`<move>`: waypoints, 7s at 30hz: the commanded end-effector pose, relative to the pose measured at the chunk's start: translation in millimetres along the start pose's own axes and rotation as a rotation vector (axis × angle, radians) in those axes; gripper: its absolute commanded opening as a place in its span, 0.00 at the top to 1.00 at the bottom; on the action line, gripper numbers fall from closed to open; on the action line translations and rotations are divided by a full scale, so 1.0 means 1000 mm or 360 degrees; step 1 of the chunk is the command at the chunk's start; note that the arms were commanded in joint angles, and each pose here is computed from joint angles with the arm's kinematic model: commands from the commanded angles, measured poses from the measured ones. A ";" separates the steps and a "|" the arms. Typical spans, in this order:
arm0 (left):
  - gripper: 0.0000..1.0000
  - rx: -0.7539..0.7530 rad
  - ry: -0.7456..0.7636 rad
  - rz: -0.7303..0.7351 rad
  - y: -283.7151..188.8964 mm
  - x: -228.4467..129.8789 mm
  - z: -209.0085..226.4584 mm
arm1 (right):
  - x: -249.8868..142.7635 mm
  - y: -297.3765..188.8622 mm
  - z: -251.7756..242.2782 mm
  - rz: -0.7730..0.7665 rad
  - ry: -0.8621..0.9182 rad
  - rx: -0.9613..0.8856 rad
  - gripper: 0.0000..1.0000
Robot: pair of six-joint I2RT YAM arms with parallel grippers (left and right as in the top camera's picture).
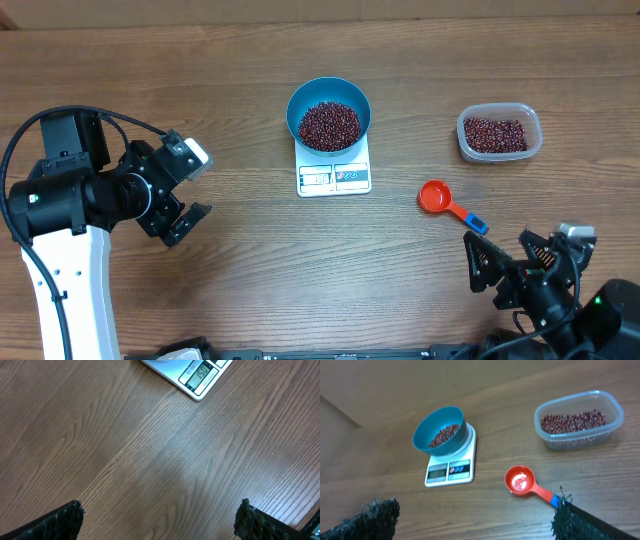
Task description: Scoop item into bowl and weigh 150g on scale
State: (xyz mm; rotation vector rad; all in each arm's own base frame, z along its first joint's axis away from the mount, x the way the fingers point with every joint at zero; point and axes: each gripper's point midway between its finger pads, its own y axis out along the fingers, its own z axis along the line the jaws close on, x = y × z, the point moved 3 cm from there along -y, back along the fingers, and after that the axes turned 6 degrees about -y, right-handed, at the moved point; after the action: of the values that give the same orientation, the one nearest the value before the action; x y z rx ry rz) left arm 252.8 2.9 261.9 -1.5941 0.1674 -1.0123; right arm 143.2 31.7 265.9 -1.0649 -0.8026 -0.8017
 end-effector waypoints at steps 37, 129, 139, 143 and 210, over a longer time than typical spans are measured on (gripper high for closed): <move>0.00 0.0001 0.0054 0.0006 0.000 0.000 0.000 | -0.035 0.076 -0.053 -0.0149 -0.0093 -0.0025 0.00; 0.00 0.0001 0.0053 0.0006 0.000 0.000 0.000 | -0.040 0.093 -0.064 -0.0732 -0.0312 -0.0200 0.00; 0.00 0.0001 0.0054 0.0006 0.000 0.000 0.000 | -0.039 0.092 -0.065 -0.0739 -0.0310 -0.0210 0.00; 0.00 0.0001 0.0054 0.0006 0.000 0.000 0.000 | -0.039 0.092 -0.065 -0.0739 -0.0310 -0.0210 0.00; 0.00 0.0719 0.0076 -0.1231 -0.085 0.146 0.095 | -0.039 0.092 -0.065 -0.0739 -0.0310 -0.0210 0.00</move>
State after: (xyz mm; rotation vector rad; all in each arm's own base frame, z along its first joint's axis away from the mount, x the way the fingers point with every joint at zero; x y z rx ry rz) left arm 367.0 0.1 406.8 -1.1144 -0.4786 -1.6855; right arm 215.0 2.9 176.7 -1.0908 -1.1952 -1.1610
